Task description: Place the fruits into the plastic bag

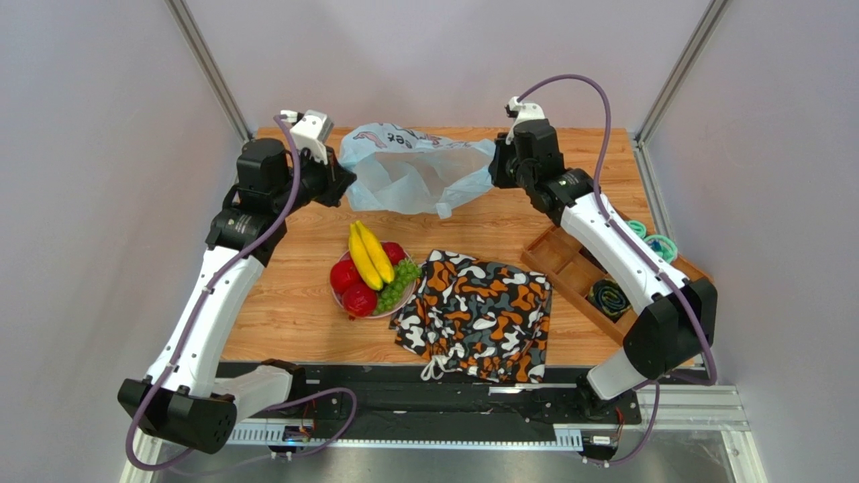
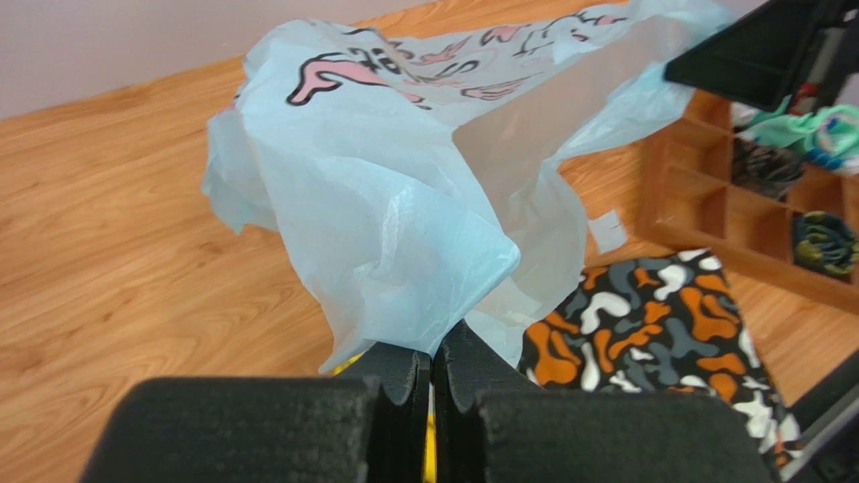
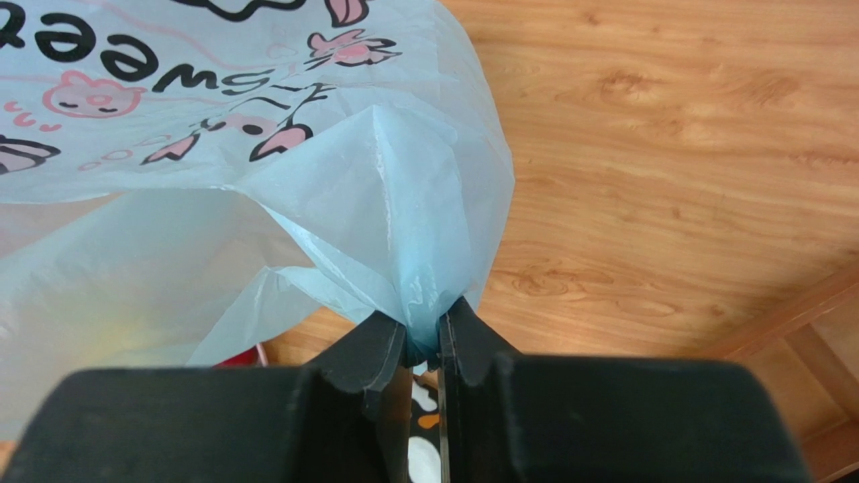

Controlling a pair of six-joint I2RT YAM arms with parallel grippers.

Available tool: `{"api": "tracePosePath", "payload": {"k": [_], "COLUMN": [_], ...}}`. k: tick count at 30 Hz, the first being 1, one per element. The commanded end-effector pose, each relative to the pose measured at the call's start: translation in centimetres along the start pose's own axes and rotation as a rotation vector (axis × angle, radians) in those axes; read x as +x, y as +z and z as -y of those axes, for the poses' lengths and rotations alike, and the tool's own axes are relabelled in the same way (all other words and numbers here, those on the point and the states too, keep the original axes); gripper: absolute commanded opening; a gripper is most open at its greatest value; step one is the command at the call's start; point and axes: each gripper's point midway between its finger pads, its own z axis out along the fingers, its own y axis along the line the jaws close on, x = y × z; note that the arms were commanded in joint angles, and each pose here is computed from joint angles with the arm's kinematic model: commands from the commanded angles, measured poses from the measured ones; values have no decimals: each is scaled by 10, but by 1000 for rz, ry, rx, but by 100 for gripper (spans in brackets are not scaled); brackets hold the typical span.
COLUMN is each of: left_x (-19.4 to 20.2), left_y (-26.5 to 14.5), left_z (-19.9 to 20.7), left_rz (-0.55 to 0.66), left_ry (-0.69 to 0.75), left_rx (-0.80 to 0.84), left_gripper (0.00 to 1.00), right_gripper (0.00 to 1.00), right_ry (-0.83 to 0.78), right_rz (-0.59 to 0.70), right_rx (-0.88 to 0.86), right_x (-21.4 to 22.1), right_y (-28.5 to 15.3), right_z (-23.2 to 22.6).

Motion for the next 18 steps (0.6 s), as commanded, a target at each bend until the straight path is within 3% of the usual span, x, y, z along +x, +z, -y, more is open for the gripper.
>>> {"api": "tracePosePath", "payload": {"k": [1,7,10,13,14,15,18], "left_x": [28,39,41,41,40,40,35], "left_y": [-7,-6,-4,-3,-1,0,1], "left_z": [-27,-33,-32,-32,-31,-31,-30], "left_rz": [-78,-91,-97,-99,-94,-95,-91], "left_ry": [75,76,62,50,47,42,28], "left_rx": [-125,-148,-131,-128,-120,-116,-108], "left_gripper": [0,0,0,0,0,0,0], "right_gripper": [14,16,22,45,62,69,75], "right_ry": [58,58,62,53,45,41,9], "right_rz": [-2,-25,-12,-1,0,4,40], "right_rx": [-52,-61,-71,-94,-99,-97,-106], "right_x": [9,15,11,6,5,3,-8], "right_y": [4,9,5,-2,-4,-9,-29], "right_z": [-17,-26,-29,-34,-35,-35,-40]}}
